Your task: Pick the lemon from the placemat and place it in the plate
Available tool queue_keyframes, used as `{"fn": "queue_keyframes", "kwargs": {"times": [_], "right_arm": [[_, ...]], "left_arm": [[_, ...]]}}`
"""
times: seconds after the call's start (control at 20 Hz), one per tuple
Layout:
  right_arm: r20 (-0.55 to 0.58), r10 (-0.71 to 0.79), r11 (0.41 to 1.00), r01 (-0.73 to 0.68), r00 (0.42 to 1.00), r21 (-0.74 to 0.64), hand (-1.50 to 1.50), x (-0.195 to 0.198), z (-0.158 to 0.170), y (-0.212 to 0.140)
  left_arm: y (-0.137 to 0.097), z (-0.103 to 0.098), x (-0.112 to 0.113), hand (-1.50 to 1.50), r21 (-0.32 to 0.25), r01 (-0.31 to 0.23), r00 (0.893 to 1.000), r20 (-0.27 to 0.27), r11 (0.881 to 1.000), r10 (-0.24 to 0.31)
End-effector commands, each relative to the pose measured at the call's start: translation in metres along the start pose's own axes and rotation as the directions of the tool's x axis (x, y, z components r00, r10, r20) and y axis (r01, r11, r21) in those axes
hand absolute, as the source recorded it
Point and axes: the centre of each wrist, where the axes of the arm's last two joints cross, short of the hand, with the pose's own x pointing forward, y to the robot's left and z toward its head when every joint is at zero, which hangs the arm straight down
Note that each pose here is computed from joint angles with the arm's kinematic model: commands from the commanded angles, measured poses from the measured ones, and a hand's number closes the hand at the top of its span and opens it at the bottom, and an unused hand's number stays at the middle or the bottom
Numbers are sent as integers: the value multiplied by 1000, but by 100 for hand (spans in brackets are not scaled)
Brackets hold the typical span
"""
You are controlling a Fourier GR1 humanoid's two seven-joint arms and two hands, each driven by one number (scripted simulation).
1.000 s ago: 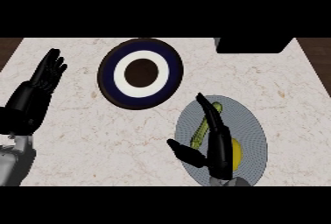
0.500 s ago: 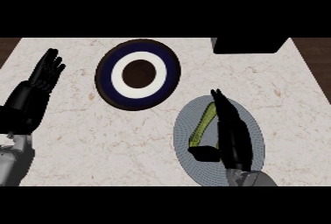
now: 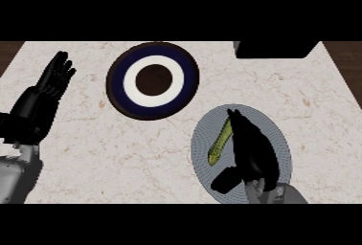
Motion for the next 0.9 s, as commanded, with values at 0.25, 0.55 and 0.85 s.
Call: {"fn": "queue_keyframes", "kwargs": {"times": [0.25,0.55,0.85], "right_arm": [[-216,139,990,-128,966,63,-150,12,-12,-15],[-302,214,974,-182,929,132,-150,-16,-22,-13],[-339,220,973,-179,915,147,-150,-31,-24,9]], "left_arm": [[0,5,1,0,-10,-10,1000,15,1000,10],[-7,12,-5,0,-14,-12,1000,-11,1000,12],[4,-5,2,0,12,1,1000,-3,1000,-1]]}}
